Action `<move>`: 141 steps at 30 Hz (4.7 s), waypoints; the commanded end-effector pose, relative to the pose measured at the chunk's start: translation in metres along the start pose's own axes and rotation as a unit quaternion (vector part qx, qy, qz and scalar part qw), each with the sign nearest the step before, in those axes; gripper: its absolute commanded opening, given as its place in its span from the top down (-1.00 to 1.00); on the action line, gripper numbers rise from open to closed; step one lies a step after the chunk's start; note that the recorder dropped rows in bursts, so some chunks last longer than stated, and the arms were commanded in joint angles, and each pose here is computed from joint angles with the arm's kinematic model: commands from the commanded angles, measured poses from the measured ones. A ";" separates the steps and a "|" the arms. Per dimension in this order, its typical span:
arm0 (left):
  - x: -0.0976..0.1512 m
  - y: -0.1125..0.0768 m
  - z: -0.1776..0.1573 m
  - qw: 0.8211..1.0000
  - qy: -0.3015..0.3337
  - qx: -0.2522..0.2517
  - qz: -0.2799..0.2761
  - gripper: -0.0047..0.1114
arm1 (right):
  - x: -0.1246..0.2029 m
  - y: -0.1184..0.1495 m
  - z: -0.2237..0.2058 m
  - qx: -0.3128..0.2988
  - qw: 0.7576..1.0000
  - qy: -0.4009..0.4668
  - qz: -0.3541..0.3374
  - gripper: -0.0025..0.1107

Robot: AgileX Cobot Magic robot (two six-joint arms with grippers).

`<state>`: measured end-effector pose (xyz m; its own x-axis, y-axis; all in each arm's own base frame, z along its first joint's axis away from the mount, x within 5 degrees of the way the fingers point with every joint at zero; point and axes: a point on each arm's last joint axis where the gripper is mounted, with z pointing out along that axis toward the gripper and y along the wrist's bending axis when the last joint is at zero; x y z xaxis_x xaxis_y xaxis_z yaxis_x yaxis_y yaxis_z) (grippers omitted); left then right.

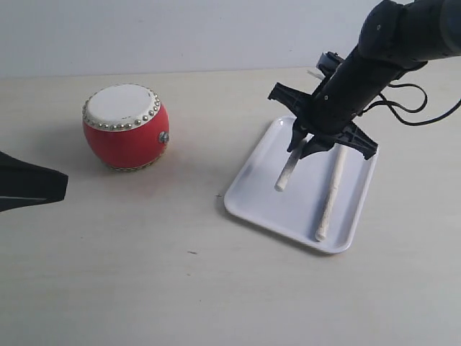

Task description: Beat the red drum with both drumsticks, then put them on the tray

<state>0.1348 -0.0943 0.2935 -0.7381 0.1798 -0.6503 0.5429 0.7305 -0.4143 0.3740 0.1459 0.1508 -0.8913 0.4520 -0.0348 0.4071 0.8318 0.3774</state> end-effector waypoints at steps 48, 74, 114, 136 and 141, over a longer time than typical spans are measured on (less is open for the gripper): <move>0.001 -0.001 -0.002 1.000 0.000 0.002 -0.001 0.92 | 0.011 0.004 0.028 -0.002 0.999 0.034 0.020 0.22; -0.002 0.017 -0.020 0.988 -0.062 -0.143 0.020 0.92 | 0.084 -0.007 -0.208 -0.128 0.918 -0.234 -0.294 0.54; 0.000 0.011 -0.032 0.986 -0.088 -0.141 0.035 0.92 | 0.216 -0.126 -0.314 -0.231 0.782 -0.464 -0.345 0.96; 0.047 -0.027 -0.125 0.918 -0.328 -0.207 0.083 0.92 | 0.216 -0.126 -0.314 -0.231 0.782 -0.464 -0.346 0.96; 0.068 -0.040 -0.142 0.886 -0.386 -0.237 0.103 0.92 | 0.216 -0.126 -0.314 -0.231 0.782 -0.464 -0.346 0.96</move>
<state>0.0188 -0.0202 0.3554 -0.1166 -0.0351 -0.9926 0.2976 0.9522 -0.0686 0.0679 0.0380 0.3878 -0.2565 0.1741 -0.9507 -0.4149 0.8686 0.2710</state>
